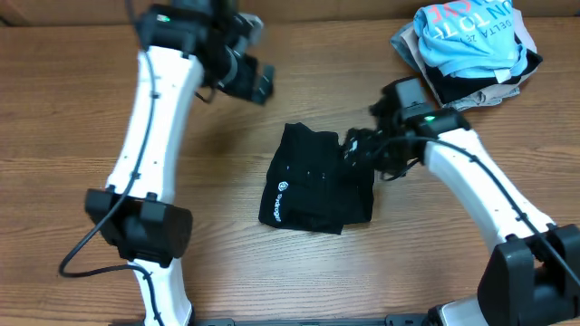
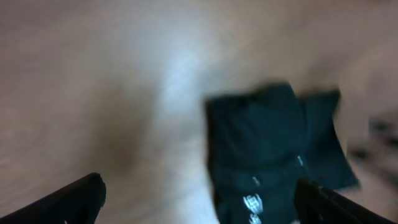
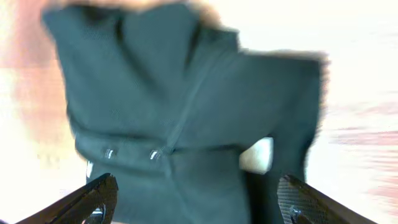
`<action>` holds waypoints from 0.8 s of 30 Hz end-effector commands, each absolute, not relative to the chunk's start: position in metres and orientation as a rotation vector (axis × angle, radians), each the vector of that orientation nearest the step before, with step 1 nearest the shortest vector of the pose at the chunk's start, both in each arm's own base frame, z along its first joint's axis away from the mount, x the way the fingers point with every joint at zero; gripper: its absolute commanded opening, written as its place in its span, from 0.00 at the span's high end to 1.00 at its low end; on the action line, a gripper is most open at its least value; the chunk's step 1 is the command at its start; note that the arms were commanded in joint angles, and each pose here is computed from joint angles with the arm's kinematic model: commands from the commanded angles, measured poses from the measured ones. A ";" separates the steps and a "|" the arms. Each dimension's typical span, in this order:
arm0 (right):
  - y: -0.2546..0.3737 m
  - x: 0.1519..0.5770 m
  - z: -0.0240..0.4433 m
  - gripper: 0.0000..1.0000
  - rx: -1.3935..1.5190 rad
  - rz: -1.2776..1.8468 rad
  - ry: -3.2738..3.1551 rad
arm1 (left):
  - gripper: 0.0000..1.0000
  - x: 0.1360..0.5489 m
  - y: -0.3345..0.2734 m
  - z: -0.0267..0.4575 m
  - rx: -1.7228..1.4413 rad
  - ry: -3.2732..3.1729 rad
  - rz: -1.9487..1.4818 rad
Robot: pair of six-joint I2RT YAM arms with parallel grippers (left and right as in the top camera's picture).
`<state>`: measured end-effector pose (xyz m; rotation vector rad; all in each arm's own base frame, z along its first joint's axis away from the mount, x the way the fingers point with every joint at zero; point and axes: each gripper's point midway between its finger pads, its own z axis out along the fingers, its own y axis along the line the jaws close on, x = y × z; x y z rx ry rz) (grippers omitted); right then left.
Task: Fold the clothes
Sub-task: 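Grasp the black shirt bundle's left and right sides with both grippers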
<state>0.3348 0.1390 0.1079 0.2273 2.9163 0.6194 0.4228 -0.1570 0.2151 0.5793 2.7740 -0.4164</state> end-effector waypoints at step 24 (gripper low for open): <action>0.085 0.365 0.116 0.12 0.498 0.676 2.795 | 0.00 0.306 -0.187 0.025 0.903 3.173 -0.317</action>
